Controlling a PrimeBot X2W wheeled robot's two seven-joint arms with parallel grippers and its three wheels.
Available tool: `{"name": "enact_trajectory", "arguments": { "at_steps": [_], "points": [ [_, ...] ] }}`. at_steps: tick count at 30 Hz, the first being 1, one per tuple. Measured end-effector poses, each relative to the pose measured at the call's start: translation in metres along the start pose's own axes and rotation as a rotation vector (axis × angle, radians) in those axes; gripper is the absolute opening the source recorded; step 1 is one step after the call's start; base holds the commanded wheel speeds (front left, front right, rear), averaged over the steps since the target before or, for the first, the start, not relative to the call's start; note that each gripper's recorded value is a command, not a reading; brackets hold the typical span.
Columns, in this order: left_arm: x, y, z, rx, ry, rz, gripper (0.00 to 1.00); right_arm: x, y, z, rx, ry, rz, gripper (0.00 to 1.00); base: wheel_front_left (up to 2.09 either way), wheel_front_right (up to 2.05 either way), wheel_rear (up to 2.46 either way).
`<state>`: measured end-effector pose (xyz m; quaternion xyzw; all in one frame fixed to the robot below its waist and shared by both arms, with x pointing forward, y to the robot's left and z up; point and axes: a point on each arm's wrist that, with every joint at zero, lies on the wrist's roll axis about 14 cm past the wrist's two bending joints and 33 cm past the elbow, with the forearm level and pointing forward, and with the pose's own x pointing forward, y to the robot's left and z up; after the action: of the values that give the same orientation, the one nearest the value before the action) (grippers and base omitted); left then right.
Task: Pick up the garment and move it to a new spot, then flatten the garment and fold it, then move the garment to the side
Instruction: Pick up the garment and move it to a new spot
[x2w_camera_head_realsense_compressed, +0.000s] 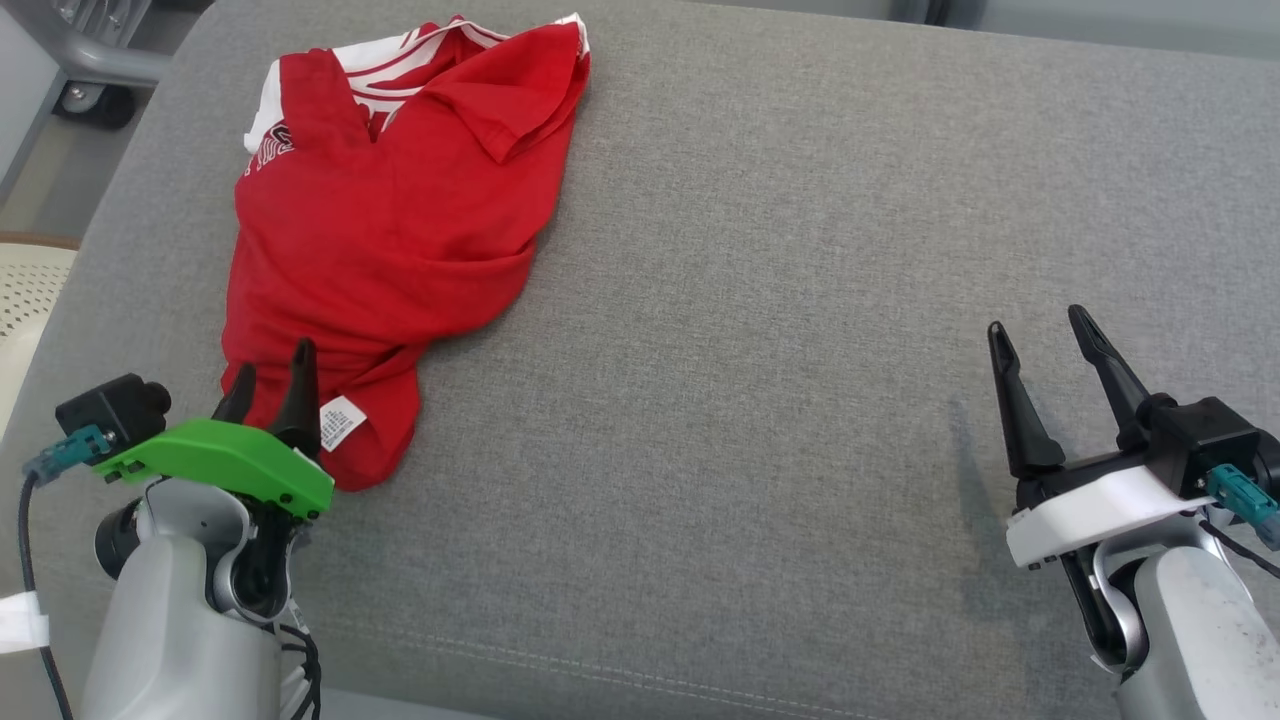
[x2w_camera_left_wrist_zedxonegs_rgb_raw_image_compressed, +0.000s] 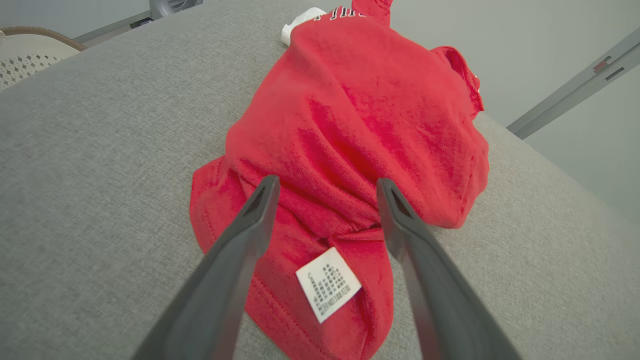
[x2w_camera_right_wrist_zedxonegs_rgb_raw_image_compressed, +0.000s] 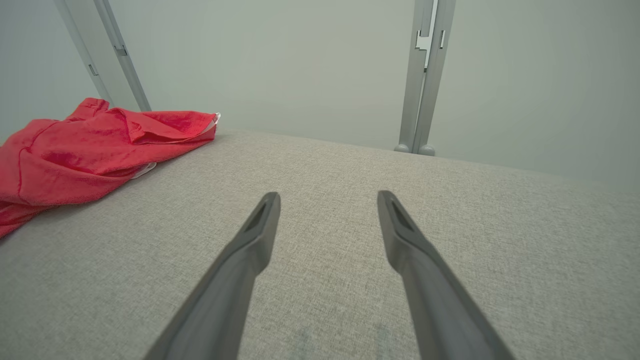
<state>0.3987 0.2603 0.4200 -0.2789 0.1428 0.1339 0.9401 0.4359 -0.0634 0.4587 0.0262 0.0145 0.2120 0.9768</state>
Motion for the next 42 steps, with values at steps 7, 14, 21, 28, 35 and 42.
{"name": "enact_trajectory", "arguments": {
  "at_steps": [7,14,21,28,35,42],
  "points": [
    [0.016,-0.007,-0.005,-0.012,0.047,0.005,1.0,0.0,-0.01,-0.006,0.001,0.014,-0.024,1.0,0.0,0.0,0.0],
    [0.022,-0.004,-0.015,-0.013,0.091,0.029,0.87,0.001,-0.011,-0.01,0.004,0.024,-0.028,1.0,0.0,0.0,0.0],
    [0.029,-0.007,-0.014,-0.014,0.1,0.028,0.17,0.003,-0.012,-0.008,0.003,0.019,-0.027,1.0,0.0,0.0,0.0],
    [0.028,-0.007,-0.023,0.0,0.13,0.031,0.0,0.0,-0.014,-0.008,0.0,0.024,-0.032,1.0,0.0,0.0,0.0],
    [0.033,-0.022,0.006,0.053,0.057,-0.021,0.0,-0.004,-0.013,0.0,-0.005,0.007,-0.038,1.0,0.0,0.0,0.0],
    [0.039,-0.061,0.06,0.112,-0.085,-0.126,0.0,-0.005,-0.01,0.009,-0.009,-0.013,-0.035,1.0,0.0,0.0,0.0]
  ]
}}
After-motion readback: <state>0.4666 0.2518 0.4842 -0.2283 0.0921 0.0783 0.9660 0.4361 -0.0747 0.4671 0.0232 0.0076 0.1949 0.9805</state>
